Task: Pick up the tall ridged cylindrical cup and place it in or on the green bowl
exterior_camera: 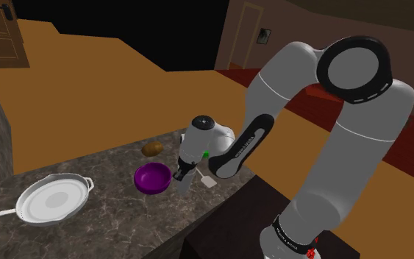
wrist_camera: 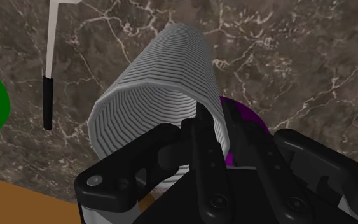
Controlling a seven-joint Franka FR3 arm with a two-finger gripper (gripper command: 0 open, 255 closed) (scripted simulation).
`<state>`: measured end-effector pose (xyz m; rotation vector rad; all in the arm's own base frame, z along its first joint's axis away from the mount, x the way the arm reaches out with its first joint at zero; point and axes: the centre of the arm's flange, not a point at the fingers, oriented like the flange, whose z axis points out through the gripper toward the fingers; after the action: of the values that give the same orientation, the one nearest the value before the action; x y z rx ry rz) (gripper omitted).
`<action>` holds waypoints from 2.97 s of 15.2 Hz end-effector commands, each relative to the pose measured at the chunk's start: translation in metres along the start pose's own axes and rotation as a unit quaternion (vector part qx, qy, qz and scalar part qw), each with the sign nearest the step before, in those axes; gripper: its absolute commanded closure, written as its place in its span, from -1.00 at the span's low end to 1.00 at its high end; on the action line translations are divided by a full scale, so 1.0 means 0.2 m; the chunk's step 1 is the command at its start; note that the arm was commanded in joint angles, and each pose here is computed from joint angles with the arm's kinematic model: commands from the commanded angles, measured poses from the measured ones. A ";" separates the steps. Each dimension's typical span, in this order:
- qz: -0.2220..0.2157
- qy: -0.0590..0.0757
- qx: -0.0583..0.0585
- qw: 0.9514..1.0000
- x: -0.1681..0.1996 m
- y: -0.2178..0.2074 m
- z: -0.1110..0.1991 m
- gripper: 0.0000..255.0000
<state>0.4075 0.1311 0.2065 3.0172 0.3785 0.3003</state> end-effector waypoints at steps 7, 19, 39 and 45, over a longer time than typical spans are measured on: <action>0.001 0.000 0.000 1.000 0.04 0.02 -0.20 1.00; 0.001 0.000 0.000 1.000 0.10 0.06 -0.51 1.00; 0.001 0.000 0.000 1.000 0.45 1.33 -0.49 1.00; 0.001 0.000 0.000 1.000 0.56 1.71 -0.49 1.00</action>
<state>0.5697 -0.1543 0.3574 3.0189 0.3748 0.2992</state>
